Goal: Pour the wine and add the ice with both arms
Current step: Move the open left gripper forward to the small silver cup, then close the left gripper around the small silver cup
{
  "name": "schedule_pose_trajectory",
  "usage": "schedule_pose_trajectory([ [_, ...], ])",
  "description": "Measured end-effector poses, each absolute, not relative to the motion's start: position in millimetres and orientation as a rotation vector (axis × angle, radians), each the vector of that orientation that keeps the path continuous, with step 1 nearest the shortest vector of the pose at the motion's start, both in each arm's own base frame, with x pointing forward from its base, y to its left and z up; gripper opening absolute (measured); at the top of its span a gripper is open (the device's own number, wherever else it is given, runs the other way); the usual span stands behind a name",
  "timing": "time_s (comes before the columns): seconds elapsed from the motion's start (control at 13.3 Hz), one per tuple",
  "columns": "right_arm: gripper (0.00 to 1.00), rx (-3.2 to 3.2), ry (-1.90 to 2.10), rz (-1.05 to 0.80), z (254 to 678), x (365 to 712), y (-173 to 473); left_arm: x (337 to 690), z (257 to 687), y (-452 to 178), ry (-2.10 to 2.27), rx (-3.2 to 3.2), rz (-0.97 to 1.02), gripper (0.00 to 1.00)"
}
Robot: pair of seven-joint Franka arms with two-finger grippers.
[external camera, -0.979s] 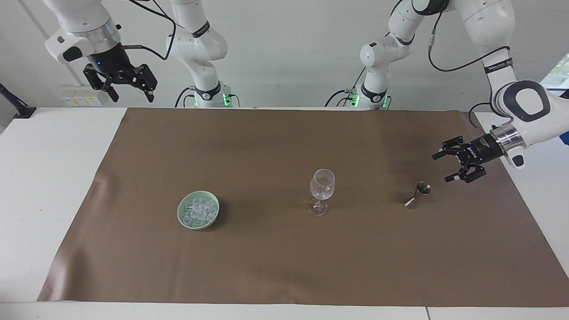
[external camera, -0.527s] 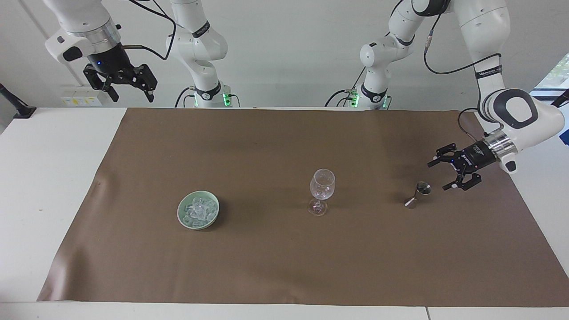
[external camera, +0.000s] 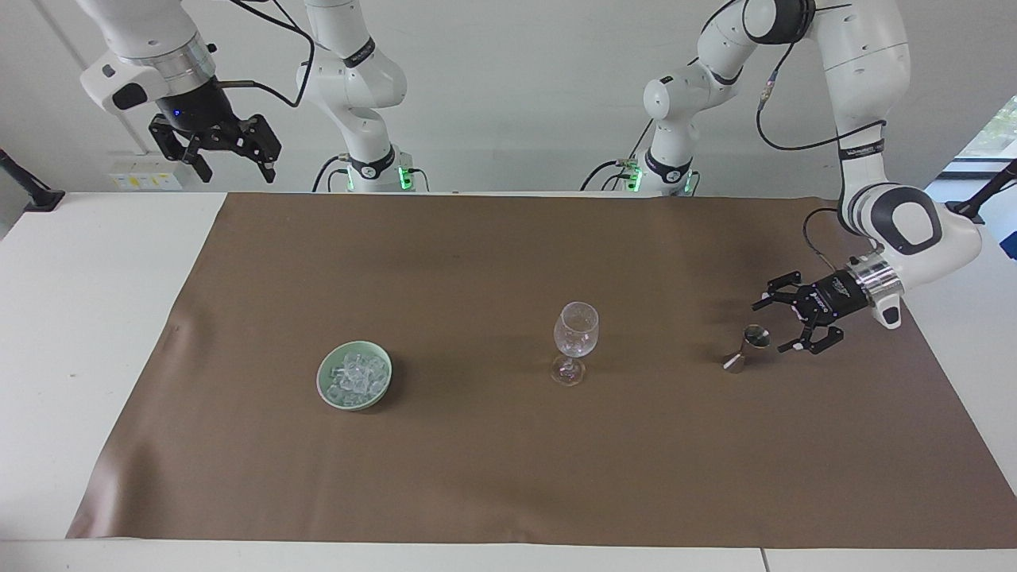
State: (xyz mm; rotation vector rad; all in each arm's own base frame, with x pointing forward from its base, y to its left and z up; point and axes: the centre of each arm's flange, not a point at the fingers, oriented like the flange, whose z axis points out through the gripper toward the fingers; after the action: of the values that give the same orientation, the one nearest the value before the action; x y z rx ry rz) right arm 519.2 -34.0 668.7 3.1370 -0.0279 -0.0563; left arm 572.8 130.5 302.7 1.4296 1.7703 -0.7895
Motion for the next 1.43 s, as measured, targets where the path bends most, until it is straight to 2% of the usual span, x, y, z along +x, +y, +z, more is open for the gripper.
schedule_pose_trajectory([
  [0.45,1.00,3.137,-0.028,-0.056,669,519,-34,575,266,128,1.730,1.347,-0.822,1.00],
  [1.43,1.00,3.137,-0.028,-0.056,669,519,-34,567,248,109,1.665,1.253,-0.840,1.00],
])
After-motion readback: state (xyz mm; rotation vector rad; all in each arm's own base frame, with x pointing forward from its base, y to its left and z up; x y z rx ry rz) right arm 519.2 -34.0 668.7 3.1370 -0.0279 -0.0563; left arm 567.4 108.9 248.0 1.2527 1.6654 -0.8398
